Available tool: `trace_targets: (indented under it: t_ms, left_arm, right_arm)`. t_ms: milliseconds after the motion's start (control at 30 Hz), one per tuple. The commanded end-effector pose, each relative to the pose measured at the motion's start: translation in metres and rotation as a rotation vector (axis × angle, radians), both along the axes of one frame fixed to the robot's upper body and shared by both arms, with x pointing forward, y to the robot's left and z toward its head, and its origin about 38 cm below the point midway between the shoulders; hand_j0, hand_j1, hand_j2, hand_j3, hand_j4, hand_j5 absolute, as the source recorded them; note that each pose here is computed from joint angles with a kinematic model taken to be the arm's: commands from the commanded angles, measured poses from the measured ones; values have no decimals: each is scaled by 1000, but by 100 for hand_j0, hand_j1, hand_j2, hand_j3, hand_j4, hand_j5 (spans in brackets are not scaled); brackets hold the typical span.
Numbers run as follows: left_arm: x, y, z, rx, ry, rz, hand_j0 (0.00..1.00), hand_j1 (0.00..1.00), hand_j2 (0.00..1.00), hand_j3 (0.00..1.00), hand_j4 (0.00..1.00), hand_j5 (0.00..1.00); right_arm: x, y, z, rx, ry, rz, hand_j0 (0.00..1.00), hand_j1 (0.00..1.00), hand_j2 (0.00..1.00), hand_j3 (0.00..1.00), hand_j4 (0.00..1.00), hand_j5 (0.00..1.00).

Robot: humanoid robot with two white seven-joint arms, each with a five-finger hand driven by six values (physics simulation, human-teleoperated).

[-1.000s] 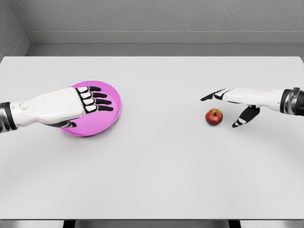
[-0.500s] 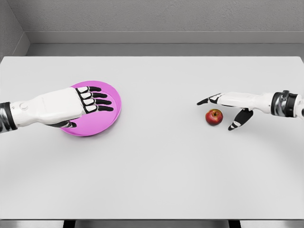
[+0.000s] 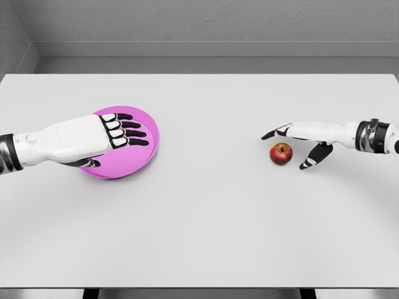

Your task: Put the apple on the plate with both arms

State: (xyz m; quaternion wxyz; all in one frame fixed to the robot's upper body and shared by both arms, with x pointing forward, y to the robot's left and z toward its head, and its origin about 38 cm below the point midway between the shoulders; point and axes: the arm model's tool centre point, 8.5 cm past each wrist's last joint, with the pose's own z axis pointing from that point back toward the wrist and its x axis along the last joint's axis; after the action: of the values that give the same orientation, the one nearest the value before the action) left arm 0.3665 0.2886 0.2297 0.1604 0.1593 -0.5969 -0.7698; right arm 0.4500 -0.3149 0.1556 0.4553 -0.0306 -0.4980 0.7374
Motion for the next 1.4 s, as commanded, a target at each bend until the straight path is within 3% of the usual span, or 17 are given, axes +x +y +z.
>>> trace_targets:
  t_ms: [0, 167, 300, 500, 633, 900, 967, 1100, 1267, 1367]
  left_arm:
    - [0, 0, 1, -6, 1, 2, 100, 100, 100, 100, 100, 100]
    - [0, 0, 1, -6, 1, 2, 100, 100, 100, 100, 100, 100]
    - [0, 0, 1, -6, 1, 2, 100, 100, 100, 100, 100, 100]
    - [0, 0, 1, -6, 1, 2, 100, 100, 100, 100, 100, 100]
    - [0, 0, 1, -5, 2, 2, 100, 100, 100, 100, 100, 100]
    - [0, 0, 1, -6, 1, 2, 100, 100, 100, 100, 100, 100]
    - [0, 0, 1, -6, 1, 2, 100, 100, 100, 100, 100, 100]
    - [0, 0, 1, -5, 1, 2, 100, 100, 100, 100, 100, 100]
    - [0, 0, 1, -6, 0, 2, 100, 100, 100, 100, 100, 100]
    - [0, 0, 1, -6, 1, 2, 100, 100, 100, 100, 100, 100]
  right_arm:
    - [0, 4, -1, 8, 5, 5, 91, 91, 91, 91, 91, 91]
    - [-1, 4, -2, 7, 7, 8, 87, 87, 87, 87, 87, 87]
    - [0, 4, -2, 7, 5, 8, 70, 70, 70, 70, 70, 70]
    - [-1, 4, -2, 7, 5, 14, 64, 64, 64, 64, 64, 64]
    - [-2, 5, -1, 10, 0, 25, 48, 48, 48, 48, 48, 48]
    - [-2, 7, 1, 18, -10, 42, 47, 47, 47, 47, 47, 47]
    - [-3, 19, 9, 48, -40, 105, 47, 47, 47, 47, 47, 47]
    - [-14, 85, 42, 125, -131, 285, 47, 47, 47, 47, 47, 47]
    - [-16, 127, 39, 162, -121, 364, 48, 48, 48, 48, 48, 48]
    - [-18, 138, 48, 176, -143, 397, 49, 49, 49, 49, 49, 49]
